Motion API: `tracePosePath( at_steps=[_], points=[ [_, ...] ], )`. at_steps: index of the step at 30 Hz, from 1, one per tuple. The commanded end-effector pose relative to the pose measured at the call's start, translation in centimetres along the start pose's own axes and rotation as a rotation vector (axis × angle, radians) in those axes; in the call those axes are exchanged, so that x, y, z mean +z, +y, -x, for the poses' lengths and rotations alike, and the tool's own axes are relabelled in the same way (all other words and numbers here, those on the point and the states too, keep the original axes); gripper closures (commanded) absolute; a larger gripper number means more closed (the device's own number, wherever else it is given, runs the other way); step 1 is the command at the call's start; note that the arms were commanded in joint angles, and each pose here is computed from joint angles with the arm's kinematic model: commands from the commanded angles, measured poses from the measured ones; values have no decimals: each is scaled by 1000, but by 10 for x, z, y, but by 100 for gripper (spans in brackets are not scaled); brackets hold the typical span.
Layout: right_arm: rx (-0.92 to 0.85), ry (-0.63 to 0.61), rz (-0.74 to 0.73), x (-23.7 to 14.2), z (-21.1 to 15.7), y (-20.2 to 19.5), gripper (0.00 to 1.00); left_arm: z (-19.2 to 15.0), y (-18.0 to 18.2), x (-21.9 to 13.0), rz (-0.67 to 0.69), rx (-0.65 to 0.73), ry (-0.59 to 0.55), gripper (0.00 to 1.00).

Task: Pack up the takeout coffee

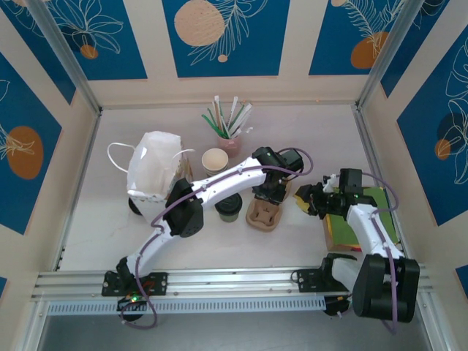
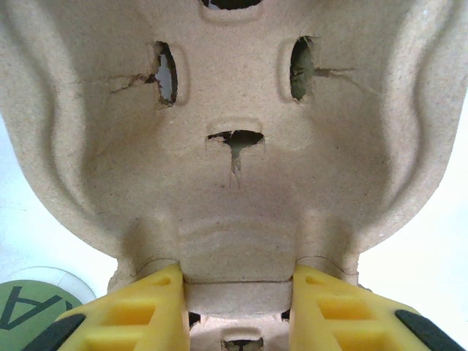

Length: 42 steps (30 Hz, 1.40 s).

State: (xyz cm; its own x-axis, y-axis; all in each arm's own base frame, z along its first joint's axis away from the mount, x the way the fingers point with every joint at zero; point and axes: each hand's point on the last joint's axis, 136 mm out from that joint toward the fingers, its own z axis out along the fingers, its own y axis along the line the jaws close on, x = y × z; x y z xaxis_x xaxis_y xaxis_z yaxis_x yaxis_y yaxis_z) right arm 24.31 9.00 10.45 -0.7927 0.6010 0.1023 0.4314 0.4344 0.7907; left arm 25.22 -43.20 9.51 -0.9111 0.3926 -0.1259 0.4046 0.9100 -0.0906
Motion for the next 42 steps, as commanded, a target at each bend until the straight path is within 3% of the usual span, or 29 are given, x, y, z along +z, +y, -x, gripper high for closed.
tracePosePath(
  at_steps=[1,23,42],
  points=[
    [-21,11,41,4,7,6,65,3,-1,-27,-46,-24,-35,68],
    [-6,100,29,28,9,-4,65,4,-7,-30,-77,-22,-40,69],
    [-33,71,-10,21,10,-3,65,8,2,-53,-47,-20,-87,69]
  ],
)
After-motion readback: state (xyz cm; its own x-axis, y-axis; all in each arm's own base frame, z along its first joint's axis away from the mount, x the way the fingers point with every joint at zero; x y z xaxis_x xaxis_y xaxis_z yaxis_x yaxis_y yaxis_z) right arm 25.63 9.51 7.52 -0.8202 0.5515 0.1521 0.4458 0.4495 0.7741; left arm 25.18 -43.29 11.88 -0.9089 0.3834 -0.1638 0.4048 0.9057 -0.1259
